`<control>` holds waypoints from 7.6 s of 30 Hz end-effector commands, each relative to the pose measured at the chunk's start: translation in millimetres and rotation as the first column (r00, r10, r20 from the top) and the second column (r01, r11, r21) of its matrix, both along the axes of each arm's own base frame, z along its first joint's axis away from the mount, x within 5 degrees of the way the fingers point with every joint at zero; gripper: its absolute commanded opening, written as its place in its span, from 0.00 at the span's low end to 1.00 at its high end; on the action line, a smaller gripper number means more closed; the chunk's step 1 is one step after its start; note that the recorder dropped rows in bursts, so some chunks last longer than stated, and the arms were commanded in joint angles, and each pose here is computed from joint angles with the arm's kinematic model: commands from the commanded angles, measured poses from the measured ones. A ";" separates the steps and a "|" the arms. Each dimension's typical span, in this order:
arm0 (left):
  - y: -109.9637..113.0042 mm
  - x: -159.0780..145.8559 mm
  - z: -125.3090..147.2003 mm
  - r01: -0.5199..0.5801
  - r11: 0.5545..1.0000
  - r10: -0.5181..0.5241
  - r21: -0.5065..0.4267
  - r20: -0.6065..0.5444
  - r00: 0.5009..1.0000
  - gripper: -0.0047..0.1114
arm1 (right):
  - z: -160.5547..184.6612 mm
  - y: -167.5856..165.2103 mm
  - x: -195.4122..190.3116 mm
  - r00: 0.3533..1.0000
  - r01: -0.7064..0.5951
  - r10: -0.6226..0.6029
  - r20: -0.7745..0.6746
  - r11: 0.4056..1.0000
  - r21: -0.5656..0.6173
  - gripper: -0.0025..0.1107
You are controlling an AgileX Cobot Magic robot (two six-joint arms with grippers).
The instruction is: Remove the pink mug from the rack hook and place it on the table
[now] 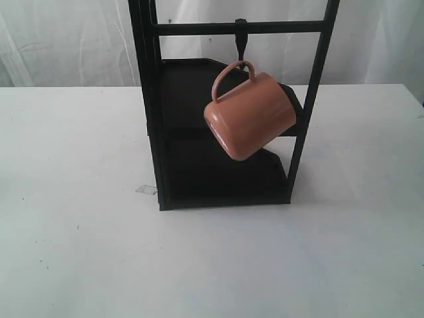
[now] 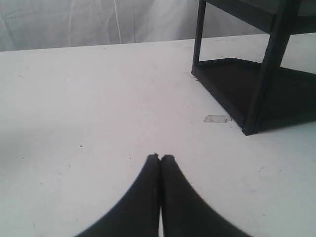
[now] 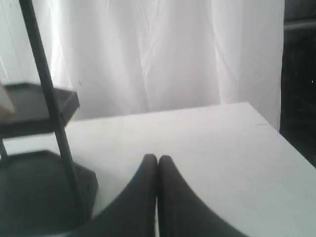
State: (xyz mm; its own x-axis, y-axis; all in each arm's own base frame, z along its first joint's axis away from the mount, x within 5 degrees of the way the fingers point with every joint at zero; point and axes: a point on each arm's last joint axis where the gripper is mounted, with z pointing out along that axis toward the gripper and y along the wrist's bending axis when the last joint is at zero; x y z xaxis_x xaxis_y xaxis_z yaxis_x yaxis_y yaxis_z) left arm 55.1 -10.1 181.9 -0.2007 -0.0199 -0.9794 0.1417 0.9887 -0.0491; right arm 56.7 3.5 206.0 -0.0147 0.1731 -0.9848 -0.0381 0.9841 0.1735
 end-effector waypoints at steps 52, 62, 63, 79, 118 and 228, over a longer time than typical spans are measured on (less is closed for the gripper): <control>0.1 -0.2 -1.5 -0.003 1.000 0.003 -0.007 -0.005 1.000 0.04 | 158.1 -53.0 76.4 0.726 0.415 -0.674 -0.135 0.587 -0.695 0.02; 0.1 -0.2 -1.5 -0.003 1.000 0.003 -0.007 -0.005 1.000 0.04 | 108.7 34.6 64.5 0.665 -0.465 0.282 -0.692 0.881 -0.089 0.02; 0.1 -0.2 -1.5 -0.003 1.000 0.003 -0.007 -0.005 1.000 0.04 | 112.9 43.6 63.9 0.661 -0.543 0.382 -0.646 0.838 -0.059 0.02; 0.1 -0.2 -1.5 -0.003 1.000 0.003 -0.007 -0.005 1.000 0.04 | 143.3 69.3 96.3 0.747 -0.664 0.626 -0.222 0.720 -0.204 0.55; 0.1 -0.2 -1.5 -0.003 1.000 0.003 -0.007 -0.005 1.000 0.04 | 77.7 106.4 183.4 0.455 -0.889 0.853 -0.255 0.452 -0.075 0.52; 0.1 -0.2 -1.5 -0.003 1.000 0.003 -0.007 -0.005 1.000 0.04 | -21.7 80.3 167.0 0.233 -0.798 0.155 -0.960 0.594 -0.098 0.02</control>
